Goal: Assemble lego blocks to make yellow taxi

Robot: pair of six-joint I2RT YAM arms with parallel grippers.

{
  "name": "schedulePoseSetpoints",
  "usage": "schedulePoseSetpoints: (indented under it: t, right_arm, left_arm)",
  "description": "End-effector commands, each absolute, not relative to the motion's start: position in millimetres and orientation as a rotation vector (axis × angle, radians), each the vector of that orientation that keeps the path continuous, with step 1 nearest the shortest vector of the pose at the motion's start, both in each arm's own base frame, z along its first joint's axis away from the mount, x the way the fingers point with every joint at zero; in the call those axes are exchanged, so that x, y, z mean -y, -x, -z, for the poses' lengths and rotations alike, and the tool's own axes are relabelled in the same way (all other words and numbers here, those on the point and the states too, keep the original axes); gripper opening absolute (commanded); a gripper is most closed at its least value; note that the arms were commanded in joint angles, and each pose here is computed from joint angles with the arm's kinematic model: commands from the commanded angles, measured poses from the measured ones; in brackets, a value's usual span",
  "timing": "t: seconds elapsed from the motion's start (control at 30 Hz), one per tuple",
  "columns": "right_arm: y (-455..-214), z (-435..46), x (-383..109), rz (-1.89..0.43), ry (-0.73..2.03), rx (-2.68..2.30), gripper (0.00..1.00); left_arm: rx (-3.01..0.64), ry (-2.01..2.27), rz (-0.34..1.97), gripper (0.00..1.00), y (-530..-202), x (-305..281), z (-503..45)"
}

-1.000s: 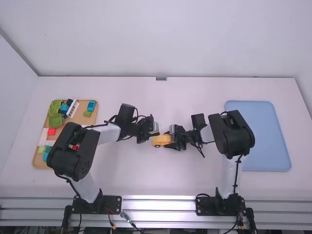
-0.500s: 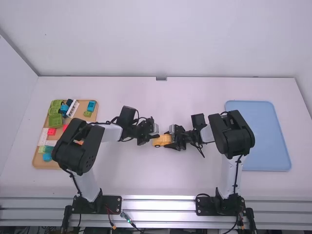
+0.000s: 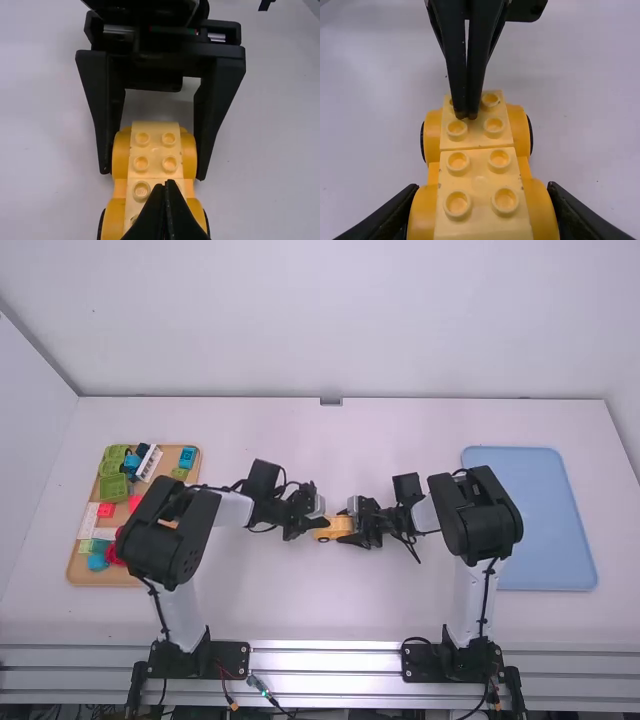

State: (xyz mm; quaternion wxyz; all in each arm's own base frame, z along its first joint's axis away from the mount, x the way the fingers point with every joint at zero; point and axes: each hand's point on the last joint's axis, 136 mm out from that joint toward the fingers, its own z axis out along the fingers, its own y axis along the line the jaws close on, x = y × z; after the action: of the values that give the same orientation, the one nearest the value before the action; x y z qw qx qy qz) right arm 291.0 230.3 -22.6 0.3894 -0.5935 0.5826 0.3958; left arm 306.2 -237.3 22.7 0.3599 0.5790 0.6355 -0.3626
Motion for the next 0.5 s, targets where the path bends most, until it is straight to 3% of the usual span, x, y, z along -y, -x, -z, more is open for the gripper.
schedulePoseSetpoints:
  t: [0.0,0.27,0.47]
  right_arm:
    - [-292,28,-231,-1.023,1.498,-1.514,0.48]
    - [-292,28,-231,-1.023,1.498,-1.514,0.48]
    - [-292,28,-231,-1.022,1.498,-1.514,0.48]
  left_arm:
    - [-1.81,-1.509,0.927,0.02,-291,226,20]
    - [-2.002,-1.51,0.865,0.02,-285,215,65]
    - [-1.928,-1.487,0.848,0.02,-305,218,48]
